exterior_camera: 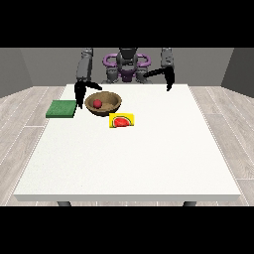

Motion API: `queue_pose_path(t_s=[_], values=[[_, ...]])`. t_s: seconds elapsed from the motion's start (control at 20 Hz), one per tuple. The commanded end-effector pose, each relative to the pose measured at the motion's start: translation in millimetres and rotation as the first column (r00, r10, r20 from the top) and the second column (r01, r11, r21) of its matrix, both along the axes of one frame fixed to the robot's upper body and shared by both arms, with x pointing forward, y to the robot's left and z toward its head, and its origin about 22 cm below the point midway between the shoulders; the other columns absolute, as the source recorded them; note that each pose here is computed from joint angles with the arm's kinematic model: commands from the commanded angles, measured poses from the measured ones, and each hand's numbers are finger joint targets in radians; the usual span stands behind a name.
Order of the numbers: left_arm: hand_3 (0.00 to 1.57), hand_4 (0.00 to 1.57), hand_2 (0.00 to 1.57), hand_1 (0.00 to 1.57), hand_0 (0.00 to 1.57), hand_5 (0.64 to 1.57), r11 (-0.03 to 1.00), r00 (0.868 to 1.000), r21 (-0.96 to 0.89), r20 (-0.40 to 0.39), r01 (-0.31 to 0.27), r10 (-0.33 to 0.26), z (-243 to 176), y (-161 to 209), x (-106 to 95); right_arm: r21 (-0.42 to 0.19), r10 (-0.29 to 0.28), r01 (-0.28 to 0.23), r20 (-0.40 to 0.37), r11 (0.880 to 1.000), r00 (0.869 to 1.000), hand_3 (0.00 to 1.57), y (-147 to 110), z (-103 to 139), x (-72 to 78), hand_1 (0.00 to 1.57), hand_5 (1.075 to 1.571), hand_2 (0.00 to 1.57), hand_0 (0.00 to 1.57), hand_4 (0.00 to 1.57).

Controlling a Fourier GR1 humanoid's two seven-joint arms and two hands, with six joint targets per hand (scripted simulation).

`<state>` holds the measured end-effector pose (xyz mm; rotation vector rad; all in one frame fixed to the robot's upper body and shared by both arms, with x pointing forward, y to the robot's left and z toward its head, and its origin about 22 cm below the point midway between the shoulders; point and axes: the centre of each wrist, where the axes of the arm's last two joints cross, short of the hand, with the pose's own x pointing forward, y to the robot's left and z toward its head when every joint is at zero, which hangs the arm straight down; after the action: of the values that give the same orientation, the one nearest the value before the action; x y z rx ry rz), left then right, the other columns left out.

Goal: Pick the cup and pour the ball into the bowl, then pick the bowl and place it on the pad

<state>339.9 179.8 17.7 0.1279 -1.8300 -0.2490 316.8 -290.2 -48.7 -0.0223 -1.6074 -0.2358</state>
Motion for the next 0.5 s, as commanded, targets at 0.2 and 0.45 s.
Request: queue_pose_path(t_s=[0.2,0.45], values=[[0.00,0.00,0.00,0.00,0.00,1.565,1.000,1.000,-0.004,0.019,0.015,-0.015,17,25,-11,-0.001,-0.036,0.036,-0.033,0.999,0.999,0.00,-35,-24,-8.0,0.00,1.561,0.00,0.00,0.19],[0.00,0.00,0.00,0.00,0.00,1.566,1.000,1.000,0.001,0.009,0.014,-0.014,-3,37,-25,-0.003,-0.005,0.005,-0.030,1.000,1.000,0.00,3,-38,-1.5,0.00,1.563,0.00,0.00,0.10]])
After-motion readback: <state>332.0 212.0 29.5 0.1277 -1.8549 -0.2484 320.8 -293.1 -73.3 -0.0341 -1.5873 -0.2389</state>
